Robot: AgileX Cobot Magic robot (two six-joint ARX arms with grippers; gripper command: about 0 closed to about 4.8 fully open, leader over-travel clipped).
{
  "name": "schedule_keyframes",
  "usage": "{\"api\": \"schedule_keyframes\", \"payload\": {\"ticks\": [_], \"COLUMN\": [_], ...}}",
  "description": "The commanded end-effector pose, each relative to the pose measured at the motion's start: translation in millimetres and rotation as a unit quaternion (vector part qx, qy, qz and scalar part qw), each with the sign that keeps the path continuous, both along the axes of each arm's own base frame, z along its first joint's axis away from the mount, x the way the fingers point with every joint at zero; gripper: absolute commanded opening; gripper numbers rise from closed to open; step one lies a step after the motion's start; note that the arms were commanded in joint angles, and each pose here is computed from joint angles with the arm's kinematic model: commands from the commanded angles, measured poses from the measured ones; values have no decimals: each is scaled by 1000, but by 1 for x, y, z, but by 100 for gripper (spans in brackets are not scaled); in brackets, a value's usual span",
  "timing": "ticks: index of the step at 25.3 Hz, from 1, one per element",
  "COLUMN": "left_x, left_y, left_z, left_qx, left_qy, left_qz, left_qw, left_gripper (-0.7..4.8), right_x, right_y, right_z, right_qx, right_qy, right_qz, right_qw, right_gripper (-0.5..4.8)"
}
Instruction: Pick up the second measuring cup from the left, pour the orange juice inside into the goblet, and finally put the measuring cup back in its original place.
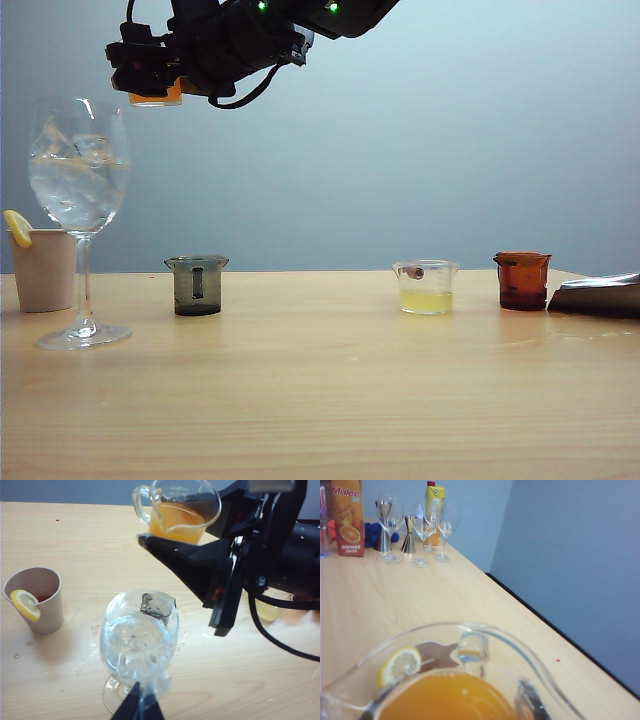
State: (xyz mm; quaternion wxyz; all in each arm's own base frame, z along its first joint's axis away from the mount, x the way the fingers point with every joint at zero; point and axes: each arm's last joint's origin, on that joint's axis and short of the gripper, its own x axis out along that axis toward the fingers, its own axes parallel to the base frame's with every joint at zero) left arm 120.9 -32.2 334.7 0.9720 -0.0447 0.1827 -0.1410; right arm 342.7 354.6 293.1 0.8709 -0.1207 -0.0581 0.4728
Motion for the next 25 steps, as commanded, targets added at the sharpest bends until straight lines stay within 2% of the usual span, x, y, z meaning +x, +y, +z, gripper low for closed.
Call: {"api": "schedule_keyframes", "payload": {"ticks": [1, 25], "left_x": [0, 0], "left_y": [0, 0], "left_z": [4, 4], "left_qx": [-2, -2], "left_qy": [-14, -13], "left_qz": [-3, -3], "left_qw": [1000, 1000], "left_gripper": [-5, -5], "right_x": [-2, -1], "right_y": [0, 4], "right_z": [10, 4], "right_qx": [6, -4], "right_qy": [-39, -66], "right_qz": [1, 25], "right_qw": [999, 998], "right_gripper": [-2, -2]}}
